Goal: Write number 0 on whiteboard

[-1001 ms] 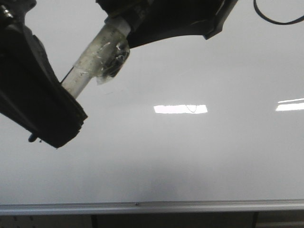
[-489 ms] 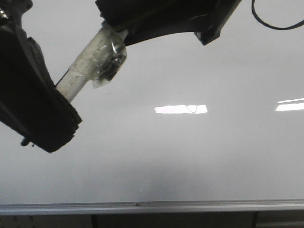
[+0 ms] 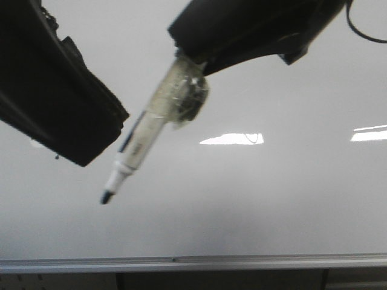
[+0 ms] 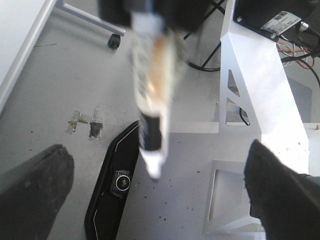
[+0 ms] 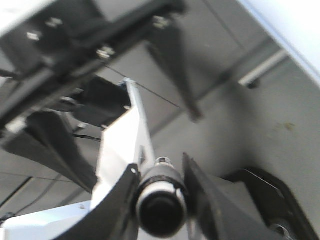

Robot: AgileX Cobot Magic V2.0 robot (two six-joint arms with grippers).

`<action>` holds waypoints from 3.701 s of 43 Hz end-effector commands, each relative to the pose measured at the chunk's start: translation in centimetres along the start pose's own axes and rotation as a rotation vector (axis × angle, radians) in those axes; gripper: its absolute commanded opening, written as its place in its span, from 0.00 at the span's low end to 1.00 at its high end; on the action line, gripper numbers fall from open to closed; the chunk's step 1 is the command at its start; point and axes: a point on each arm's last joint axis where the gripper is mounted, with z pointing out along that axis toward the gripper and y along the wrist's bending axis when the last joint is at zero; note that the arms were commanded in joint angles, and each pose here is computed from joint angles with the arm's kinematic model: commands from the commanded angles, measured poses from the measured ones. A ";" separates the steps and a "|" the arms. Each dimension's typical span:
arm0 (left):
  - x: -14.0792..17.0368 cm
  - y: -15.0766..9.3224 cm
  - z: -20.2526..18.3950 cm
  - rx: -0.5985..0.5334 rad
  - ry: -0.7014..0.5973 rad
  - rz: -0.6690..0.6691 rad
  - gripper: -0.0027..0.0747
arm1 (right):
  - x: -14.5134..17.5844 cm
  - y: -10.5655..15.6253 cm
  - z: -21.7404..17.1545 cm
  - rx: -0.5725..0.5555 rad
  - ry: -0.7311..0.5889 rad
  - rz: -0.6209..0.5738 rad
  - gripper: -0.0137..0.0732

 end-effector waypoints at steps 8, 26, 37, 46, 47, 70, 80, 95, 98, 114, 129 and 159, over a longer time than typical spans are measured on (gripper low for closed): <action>-1.2 -1.0 -1.1 -0.001 -0.071 0.028 0.88 | 0.1 1.0 -9.4 0.437 -0.265 -0.012 0.09; -1.5 -0.5 -1.1 -0.057 -0.103 0.028 0.01 | -0.4 4.5 -16.0 0.927 -0.680 -0.210 0.09; -1.2 2.9 -4.4 -0.421 -0.292 -0.231 0.01 | -0.7 3.7 -15.9 0.934 -0.680 -0.189 0.09; 1.0 2.6 -7.7 -0.671 -0.469 -0.278 0.01 | -1.5 0.8 -15.6 0.969 -0.679 -0.135 0.09; 1.4 2.4 -7.8 -0.688 -0.483 -0.277 0.01 | -1.6 0.4 -15.6 0.976 -0.680 -0.129 0.09; 4.0 0.4 -9.4 -0.871 -0.643 -0.250 0.01 | -6.2 -3.3 -16.0 0.956 -0.658 -0.119 0.09; 4.0 0.4 -9.4 -0.871 -0.643 -0.250 0.01 | -8.0 -4.1 -14.9 0.918 -0.635 -0.140 0.09; 4.0 0.4 -9.4 -0.871 -0.643 -0.250 0.01 | -8.1 -5.5 -13.7 0.896 -0.596 -0.119 0.09; 4.0 0.4 -9.4 -0.871 -0.643 -0.250 0.01 | -8.0 -5.8 -13.5 0.890 -0.584 -0.114 0.09; 4.0 0.4 -9.4 -0.871 -0.640 -0.251 0.01 | -7.7 -6.3 -13.2 0.904 -0.514 -0.136 0.09; 4.0 0.4 -9.4 -0.871 -0.639 -0.250 0.01 | -7.6 -6.4 -13.3 0.930 -0.498 -0.155 0.09; 4.0 0.4 -9.4 -0.874 -0.638 -0.247 0.01 | -7.8 -6.6 -14.2 1.028 -0.495 -0.190 0.09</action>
